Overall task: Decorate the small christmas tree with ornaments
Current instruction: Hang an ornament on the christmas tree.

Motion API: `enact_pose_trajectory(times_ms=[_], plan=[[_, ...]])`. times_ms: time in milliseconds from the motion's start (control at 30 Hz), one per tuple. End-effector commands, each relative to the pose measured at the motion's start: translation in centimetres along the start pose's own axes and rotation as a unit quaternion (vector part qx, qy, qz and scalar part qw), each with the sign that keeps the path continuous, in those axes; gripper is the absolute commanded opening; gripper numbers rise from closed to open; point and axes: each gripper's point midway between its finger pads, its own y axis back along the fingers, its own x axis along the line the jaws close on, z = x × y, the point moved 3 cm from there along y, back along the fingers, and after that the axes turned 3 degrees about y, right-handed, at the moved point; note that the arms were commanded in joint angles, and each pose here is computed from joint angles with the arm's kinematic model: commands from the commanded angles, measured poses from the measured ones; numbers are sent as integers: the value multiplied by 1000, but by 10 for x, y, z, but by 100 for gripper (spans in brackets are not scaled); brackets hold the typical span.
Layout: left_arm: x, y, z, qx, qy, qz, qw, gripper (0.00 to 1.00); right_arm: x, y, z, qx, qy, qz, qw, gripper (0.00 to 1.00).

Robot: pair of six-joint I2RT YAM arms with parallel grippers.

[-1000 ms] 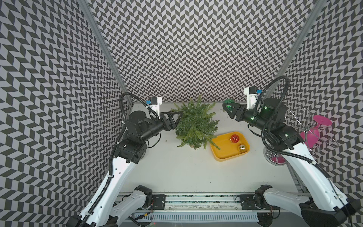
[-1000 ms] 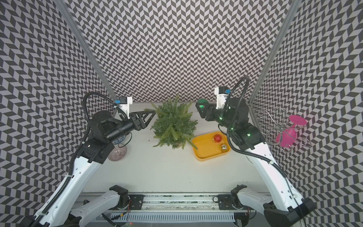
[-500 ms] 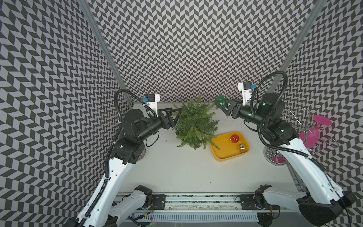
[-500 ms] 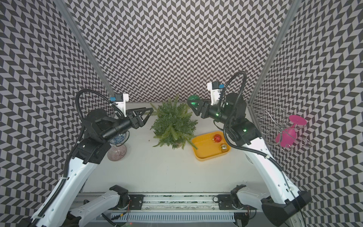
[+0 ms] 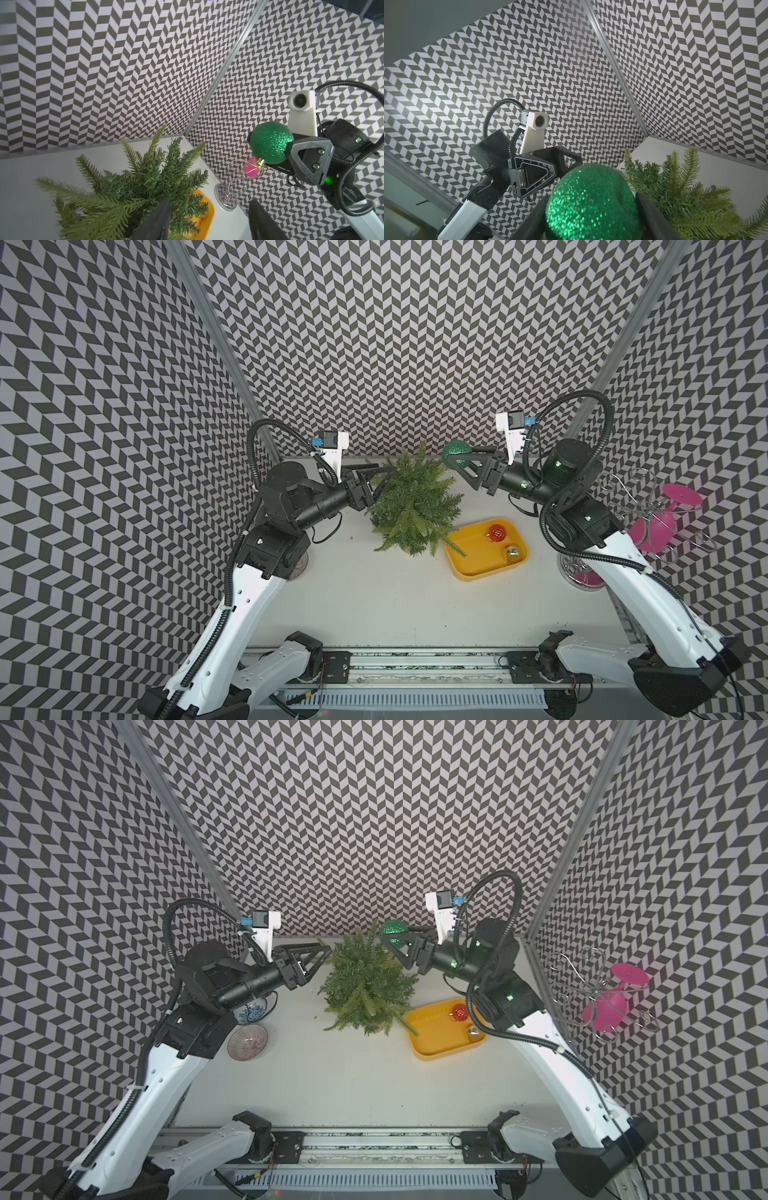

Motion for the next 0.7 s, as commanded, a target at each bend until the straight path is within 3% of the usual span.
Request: enact_pose_trajectory(times_ms=[0,333,667], plan=[[-20,-1,5,3,-15,-40,999,55,11,-3,5,-19,32,38,999,59],[-17,-23,-3,29,9,-60,998,43,1,-10,-6,-19,42,35,998,59],[-14,-33,-10,38,10,-55,998,42,-18,-20,-17,-13,37,10,999,59]])
